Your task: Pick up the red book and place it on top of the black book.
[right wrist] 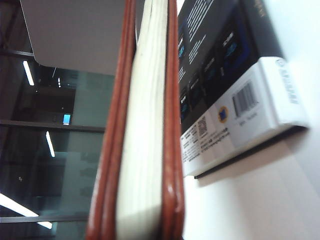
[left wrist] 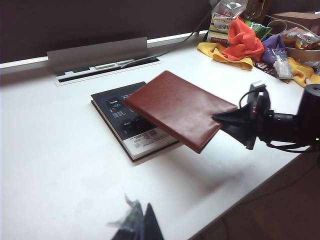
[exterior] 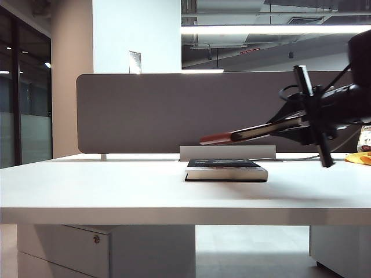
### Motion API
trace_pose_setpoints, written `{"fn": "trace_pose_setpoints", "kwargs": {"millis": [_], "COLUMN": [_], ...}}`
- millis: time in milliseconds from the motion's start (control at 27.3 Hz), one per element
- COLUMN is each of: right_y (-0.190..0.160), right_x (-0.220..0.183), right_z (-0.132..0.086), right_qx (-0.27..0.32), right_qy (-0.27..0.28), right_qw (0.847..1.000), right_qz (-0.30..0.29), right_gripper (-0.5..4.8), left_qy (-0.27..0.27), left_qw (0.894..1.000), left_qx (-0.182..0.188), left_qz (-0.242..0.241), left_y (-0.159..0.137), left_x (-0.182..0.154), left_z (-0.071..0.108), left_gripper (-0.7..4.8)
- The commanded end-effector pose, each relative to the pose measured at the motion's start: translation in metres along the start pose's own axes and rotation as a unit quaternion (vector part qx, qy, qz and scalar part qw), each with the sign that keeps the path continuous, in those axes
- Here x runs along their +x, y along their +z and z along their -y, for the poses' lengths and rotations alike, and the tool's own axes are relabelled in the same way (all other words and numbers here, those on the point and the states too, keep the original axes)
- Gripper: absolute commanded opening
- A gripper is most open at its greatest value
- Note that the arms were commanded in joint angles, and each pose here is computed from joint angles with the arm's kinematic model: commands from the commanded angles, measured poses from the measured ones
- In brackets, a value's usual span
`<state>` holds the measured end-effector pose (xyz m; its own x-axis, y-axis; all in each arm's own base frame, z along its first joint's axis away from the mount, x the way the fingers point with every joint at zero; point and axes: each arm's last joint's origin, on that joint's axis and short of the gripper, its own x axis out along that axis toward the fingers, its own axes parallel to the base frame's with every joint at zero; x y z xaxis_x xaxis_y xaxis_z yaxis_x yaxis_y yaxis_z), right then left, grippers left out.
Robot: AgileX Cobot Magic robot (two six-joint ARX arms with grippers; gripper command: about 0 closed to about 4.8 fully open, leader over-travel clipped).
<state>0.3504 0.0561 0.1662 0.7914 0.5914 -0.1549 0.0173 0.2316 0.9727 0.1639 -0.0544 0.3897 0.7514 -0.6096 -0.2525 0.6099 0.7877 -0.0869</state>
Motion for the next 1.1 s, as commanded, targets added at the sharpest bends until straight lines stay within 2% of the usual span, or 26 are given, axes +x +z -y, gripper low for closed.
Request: {"fn": "trace_pose_setpoints", "kwargs": {"millis": [37, 476, 769, 1098], "right_y": [0.003, 0.008, 0.008, 0.008], "right_x": [0.012, 0.028, 0.037, 0.054], "right_z": [-0.014, -0.011, -0.002, -0.002], "right_qx": [-0.015, 0.004, 0.014, 0.019], "right_qy": [0.044, 0.006, -0.011, -0.024], "right_qw": [0.999, 0.999, 1.000, 0.999], "right_qz": [0.004, 0.035, 0.018, 0.013], "right_gripper": [-0.02, -0.02, -0.02, -0.02], "left_qy": [0.002, 0.002, 0.002, 0.002], "left_qw": [1.000, 1.000, 1.000, 1.000], "left_qx": [-0.001, -0.001, -0.002, -0.004], "left_qz": [0.001, -0.001, -0.003, -0.007], "left_y": [0.001, 0.001, 0.000, 0.000], "left_x": [-0.001, -0.001, -0.001, -0.001], "left_z": [0.000, 0.000, 0.000, 0.000], "left_gripper": [-0.05, -0.05, -0.05, -0.05]}}
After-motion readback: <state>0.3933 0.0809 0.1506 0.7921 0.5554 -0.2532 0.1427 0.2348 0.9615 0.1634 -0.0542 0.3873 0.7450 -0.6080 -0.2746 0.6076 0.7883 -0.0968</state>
